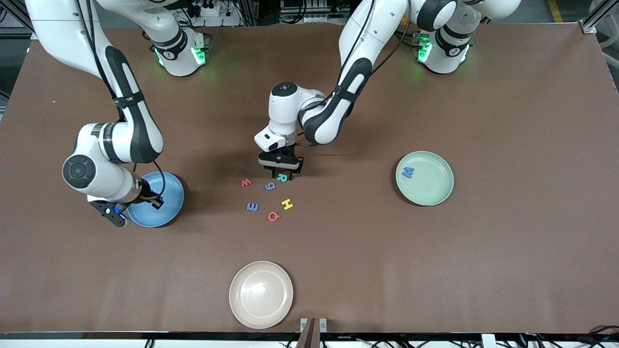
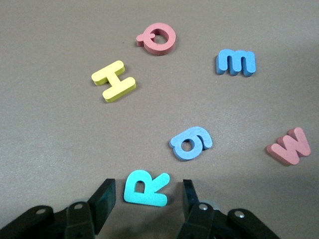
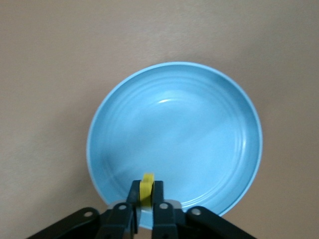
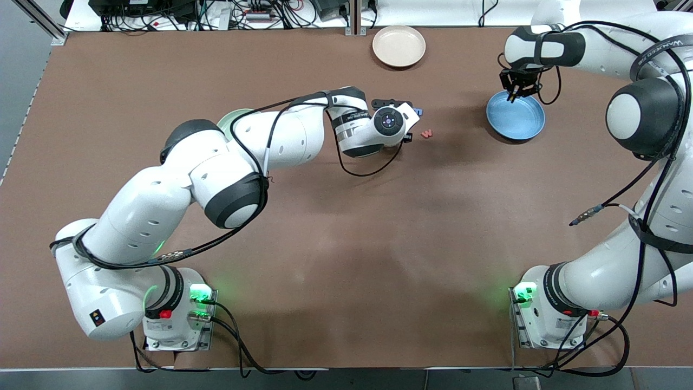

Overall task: Sort upper and lower case letters into plates
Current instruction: 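Drop the yellow letter on the blue plate while the left gripper grasps the R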

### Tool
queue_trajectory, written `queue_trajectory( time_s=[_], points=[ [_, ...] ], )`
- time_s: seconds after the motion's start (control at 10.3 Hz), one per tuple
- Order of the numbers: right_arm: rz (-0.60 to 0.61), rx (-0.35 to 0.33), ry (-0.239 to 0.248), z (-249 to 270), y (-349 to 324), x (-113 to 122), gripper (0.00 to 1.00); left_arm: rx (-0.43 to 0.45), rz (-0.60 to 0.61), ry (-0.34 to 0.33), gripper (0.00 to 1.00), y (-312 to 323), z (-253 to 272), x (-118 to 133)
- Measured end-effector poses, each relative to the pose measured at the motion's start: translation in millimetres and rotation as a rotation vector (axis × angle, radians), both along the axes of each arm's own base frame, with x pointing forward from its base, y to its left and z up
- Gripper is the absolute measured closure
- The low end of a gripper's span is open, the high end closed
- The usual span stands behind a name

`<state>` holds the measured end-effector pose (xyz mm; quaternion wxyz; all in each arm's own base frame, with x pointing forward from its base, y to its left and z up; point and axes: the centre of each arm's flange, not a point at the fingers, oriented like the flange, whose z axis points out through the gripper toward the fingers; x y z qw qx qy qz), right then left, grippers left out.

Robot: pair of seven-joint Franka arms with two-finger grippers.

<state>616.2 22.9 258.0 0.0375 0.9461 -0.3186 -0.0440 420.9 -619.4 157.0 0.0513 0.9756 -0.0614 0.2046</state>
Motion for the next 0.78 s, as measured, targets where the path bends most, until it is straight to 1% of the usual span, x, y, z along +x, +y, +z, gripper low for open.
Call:
queue_trajectory(
  time_s=[0.1,0.29,0.39,0.49,0.59,0.78],
  points=[
    [-0.001,-0.002,0.008,-1,-4,-1,0.65,0.008,-0.012,-0.007,0.45,0,0,0],
    [0.002,-0.002,0.020,-2,-3,-2,0.38,0.015,-0.027,-0.010,0.45,0,0,0],
    [0.005,-0.002,0.019,-2,-1,-2,0.27,0.016,-0.029,-0.011,0.46,0,0,0],
    [0.008,-0.001,0.017,-1,1,-2,0.16,0.016,-0.030,-0.012,0.50,0,0,0],
    [0.012,0.000,0.010,2,4,0,0.01,0.011,-0.034,-0.018,0.62,-1,4,1],
    [0.024,0.004,-0.009,10,13,6,0.00,0.014,-0.036,-0.019,0.62,-1,2,1]
  ],
)
